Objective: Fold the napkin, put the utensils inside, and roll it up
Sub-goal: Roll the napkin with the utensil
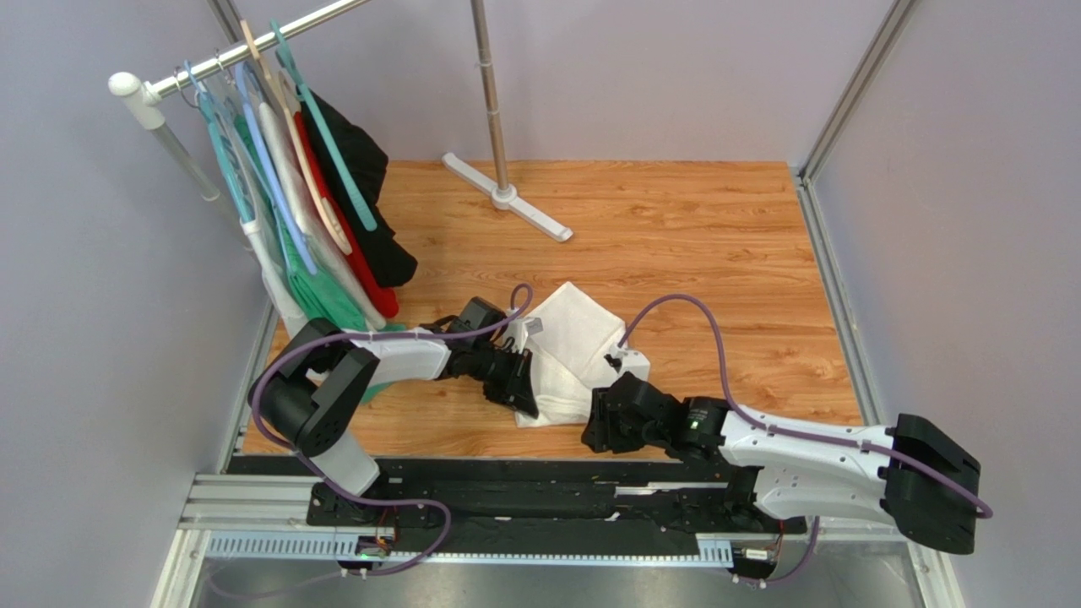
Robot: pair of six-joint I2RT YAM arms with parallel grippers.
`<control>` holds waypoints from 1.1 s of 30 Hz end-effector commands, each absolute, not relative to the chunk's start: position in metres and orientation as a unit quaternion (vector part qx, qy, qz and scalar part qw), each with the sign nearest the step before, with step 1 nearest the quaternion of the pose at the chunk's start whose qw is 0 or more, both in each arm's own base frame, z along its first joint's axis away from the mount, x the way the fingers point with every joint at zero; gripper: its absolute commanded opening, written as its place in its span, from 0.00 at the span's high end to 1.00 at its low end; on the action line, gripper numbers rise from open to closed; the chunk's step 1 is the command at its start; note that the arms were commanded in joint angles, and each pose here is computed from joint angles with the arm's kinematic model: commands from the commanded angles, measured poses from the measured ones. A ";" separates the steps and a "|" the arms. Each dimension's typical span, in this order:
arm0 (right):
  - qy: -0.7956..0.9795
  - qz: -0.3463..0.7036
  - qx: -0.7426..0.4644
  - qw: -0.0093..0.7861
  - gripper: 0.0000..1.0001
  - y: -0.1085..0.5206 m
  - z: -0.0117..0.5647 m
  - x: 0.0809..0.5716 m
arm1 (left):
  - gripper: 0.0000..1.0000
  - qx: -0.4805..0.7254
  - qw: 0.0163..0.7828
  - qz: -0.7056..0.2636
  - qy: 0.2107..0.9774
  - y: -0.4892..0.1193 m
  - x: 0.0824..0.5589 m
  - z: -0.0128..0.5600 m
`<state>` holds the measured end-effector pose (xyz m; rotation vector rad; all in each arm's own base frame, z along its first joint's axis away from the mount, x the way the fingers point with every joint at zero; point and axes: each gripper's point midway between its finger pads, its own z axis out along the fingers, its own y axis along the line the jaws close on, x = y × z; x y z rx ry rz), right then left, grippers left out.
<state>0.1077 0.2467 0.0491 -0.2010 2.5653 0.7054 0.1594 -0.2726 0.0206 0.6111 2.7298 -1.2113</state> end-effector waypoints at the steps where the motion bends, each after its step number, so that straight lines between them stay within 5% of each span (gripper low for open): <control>1: 0.927 0.261 -0.027 0.267 0.55 0.248 0.046 0.122 | 0.98 0.192 0.028 -0.378 0.905 -0.263 0.151 0.007; 33: 0.906 0.145 -0.015 0.397 0.56 0.201 0.066 0.178 | 1.00 0.194 0.020 -0.379 0.905 -0.262 0.149 0.003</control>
